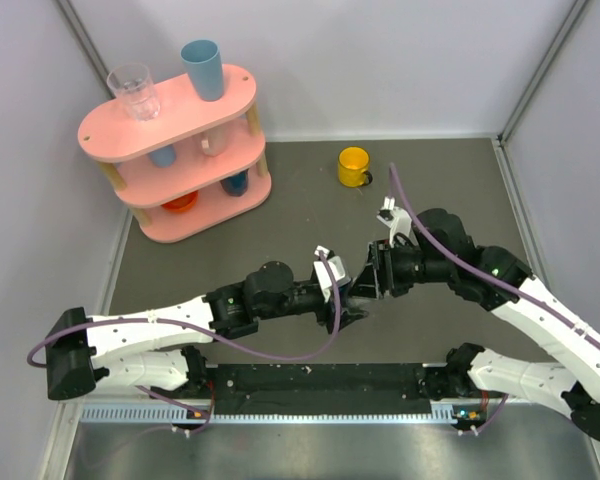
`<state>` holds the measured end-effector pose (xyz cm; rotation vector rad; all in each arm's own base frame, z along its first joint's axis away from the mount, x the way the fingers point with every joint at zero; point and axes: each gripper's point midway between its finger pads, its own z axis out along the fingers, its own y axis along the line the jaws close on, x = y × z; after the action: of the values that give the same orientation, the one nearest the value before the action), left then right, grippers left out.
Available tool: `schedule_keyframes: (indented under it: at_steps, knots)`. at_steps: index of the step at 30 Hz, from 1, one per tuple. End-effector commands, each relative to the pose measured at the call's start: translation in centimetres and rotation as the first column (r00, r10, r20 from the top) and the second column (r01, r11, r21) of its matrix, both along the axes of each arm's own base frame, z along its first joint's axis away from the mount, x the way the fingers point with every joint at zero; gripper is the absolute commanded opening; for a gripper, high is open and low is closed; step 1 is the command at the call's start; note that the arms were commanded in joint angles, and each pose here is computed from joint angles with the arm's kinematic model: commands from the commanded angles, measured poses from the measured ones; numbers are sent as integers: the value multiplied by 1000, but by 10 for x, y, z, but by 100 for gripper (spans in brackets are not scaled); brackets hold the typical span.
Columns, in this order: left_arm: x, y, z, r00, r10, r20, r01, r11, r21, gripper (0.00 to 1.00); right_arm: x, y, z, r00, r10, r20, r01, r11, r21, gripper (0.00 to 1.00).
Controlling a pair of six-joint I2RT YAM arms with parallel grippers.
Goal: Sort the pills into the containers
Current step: Unscrew the lid of the pill bottle.
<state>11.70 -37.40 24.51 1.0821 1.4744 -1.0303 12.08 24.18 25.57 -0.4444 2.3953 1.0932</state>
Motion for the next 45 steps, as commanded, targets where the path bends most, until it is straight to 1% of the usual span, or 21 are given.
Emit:
schedule_keyframes:
  at_steps: [1, 4, 5, 7, 8, 10, 13, 14, 15, 17, 20, 21, 24, 27, 28, 29, 33, 39, 40, 41, 45]
  knots:
    - [-6, -4, 18, 999, -34, -3, 34, 999, -35, 76, 0, 3, 20, 999, 1, 53, -4, 998, 65, 0]
    - [-7, -3, 16, 999, -36, -9, 36, 999, -30, 76, -1, 3, 20, 999, 1, 52, -5, 998, 67, 0]
    - [-7, -3, 16, 999, -36, -9, 36, 999, -29, 74, -1, 4, 20, 999, 4, 51, -7, 998, 68, 0]
    - [-7, -3, 15, 999, -33, -11, 33, 999, -26, 68, -1, 3, 20, 999, 3, 54, -7, 998, 68, 0]
    - [-7, -3, 16, 999, -33, -11, 33, 999, -27, 62, -2, 3, 20, 999, 4, 51, -7, 998, 68, 0]
    - [-7, -3, 16, 999, -30, -11, 30, 999, -26, 58, -2, 2, 20, 999, 2, 54, -6, 998, 70, 0]
    - [-6, -4, 17, 999, -31, -14, 31, 999, -27, 42, -3, 3, 19, 999, 4, 49, -8, 998, 69, 0]
    - [-6, -5, 19, 999, -30, -16, 29, 999, -27, 35, -2, 2, 18, 999, 2, 48, -5, 998, 66, 0]
    - [-6, -5, 18, 999, -31, -18, 30, 999, -25, 13, -3, 3, 17, 999, 2, 44, -5, 998, 65, 0]
    - [-6, -6, 19, 999, -26, -30, 26, 999, -24, 0, -2, 2, 15, 999, -1, 44, -1, 998, 61, 0]
    - [-8, -7, 19, 998, -35, -48, 33, 999, -33, 0, 2, 0, 18, 998, -24, 60, 20, 998, 64, 26]
    - [-8, -7, 21, 998, -35, -51, 33, 999, -41, 0, 4, -1, 19, 997, -40, 67, 36, 997, 67, 43]
    - [-9, -6, 26, 996, -16, -87, 8, 996, -91, 0, 15, -6, 33, 984, -121, 129, 108, 988, 106, 59]
    - [-9, 0, 36, 989, 5, -146, -32, 983, -181, 0, 31, -11, 51, 954, -231, 190, 196, 963, 186, 67]
    - [-12, 4, 35, 982, 6, -187, -45, 977, -207, 0, 35, -12, 55, 945, -263, 192, 221, 951, 214, 67]
    - [-11, 6, 38, 980, 11, -200, -58, 972, -228, 0, 39, -9, 66, 936, -282, 211, 221, 937, 271, 67]
    - [-9, 14, 48, 966, 34, -255, -110, 951, -289, 0, 47, -2, 82, 919, -326, 222, 230, 900, 369, 69]
    - [-3, 17, 46, 930, 80, -358, -191, 939, -286, 0, 52, -1, 95, 890, -353, 290, 226, 892, 391, 70]
    - [-4, 17, 46, 926, 77, -369, -191, 939, -285, 0, 57, -4, 97, 869, -385, 310, 253, 886, 389, 70]
    - [2, 18, 47, 919, 107, -379, -226, 931, -287, 0, 57, -4, 98, 864, -389, 320, 256, 887, 385, 70]
    - [7, 19, 48, 909, 133, -395, -256, 926, -279, 0, 56, -1, 96, 856, -397, 332, 273, 892, 361, 70]
